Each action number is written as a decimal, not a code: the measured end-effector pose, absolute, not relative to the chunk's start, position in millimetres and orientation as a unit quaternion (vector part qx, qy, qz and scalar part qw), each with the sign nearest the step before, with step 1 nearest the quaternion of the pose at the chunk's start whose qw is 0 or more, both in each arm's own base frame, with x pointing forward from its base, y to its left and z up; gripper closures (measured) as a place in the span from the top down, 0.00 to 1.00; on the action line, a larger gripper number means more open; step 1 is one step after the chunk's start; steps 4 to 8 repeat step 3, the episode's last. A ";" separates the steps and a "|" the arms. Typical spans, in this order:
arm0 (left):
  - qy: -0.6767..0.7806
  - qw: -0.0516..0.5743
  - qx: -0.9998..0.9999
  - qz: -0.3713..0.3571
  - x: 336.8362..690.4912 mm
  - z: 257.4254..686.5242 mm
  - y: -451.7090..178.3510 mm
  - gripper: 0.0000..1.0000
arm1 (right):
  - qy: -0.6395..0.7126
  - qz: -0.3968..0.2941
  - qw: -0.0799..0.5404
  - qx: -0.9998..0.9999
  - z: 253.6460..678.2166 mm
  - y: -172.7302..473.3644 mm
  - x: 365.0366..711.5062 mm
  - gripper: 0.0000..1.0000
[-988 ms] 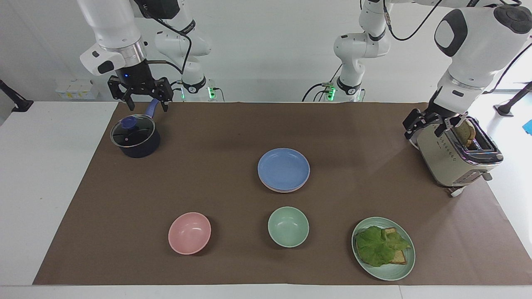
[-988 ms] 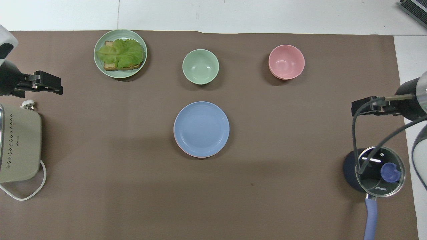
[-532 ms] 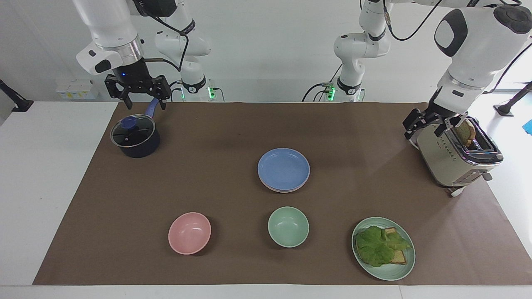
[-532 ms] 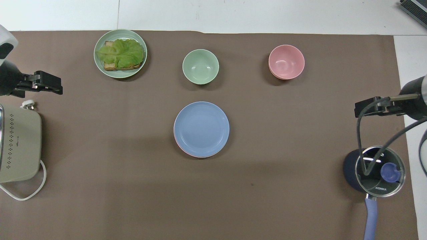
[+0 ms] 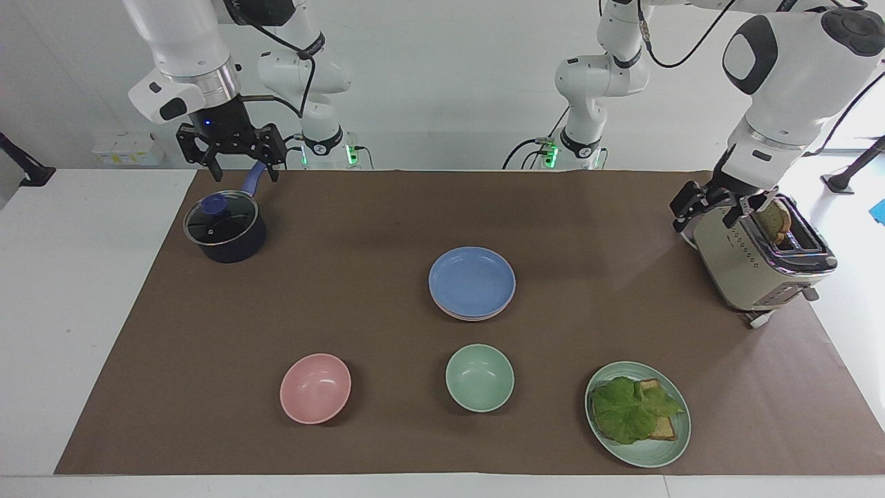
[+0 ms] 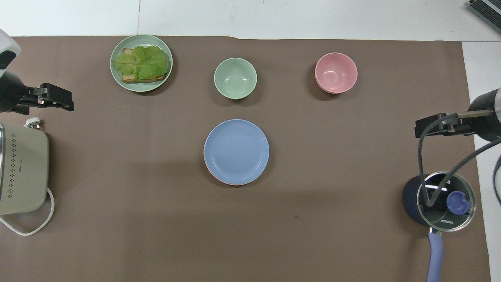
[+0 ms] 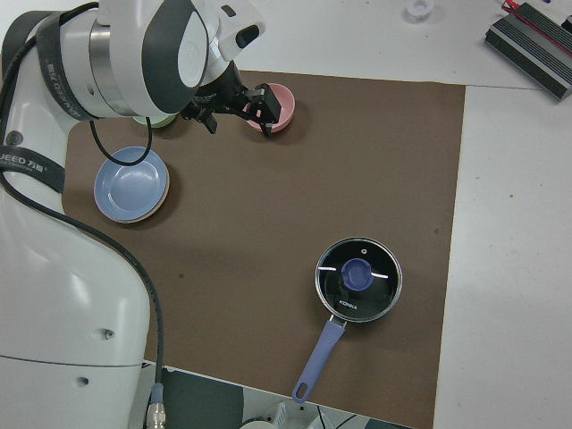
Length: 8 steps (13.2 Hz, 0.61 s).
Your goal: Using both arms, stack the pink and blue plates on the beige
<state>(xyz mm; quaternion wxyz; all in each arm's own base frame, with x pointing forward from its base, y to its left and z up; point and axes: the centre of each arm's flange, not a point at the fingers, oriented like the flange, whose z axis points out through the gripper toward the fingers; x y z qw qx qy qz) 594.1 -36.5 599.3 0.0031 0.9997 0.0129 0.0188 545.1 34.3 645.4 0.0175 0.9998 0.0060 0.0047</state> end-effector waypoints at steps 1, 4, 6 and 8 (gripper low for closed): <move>0.013 0.003 1.000 0.019 594.1 599.3 -36.5 1.00 | 0.005 0.005 0.017 1.000 645.5 33.0 545.2 1.00; 0.013 0.003 1.000 0.019 594.1 599.3 -36.5 1.00 | 0.004 0.005 0.017 1.000 645.6 31.8 545.3 1.00; 0.013 0.003 1.000 0.019 594.1 599.3 -36.5 1.00 | 0.004 0.005 0.017 1.000 645.6 31.8 545.3 1.00; 0.013 0.003 1.000 0.019 594.1 599.3 -36.5 1.00 | 0.004 0.005 0.017 1.000 645.6 31.8 545.3 1.00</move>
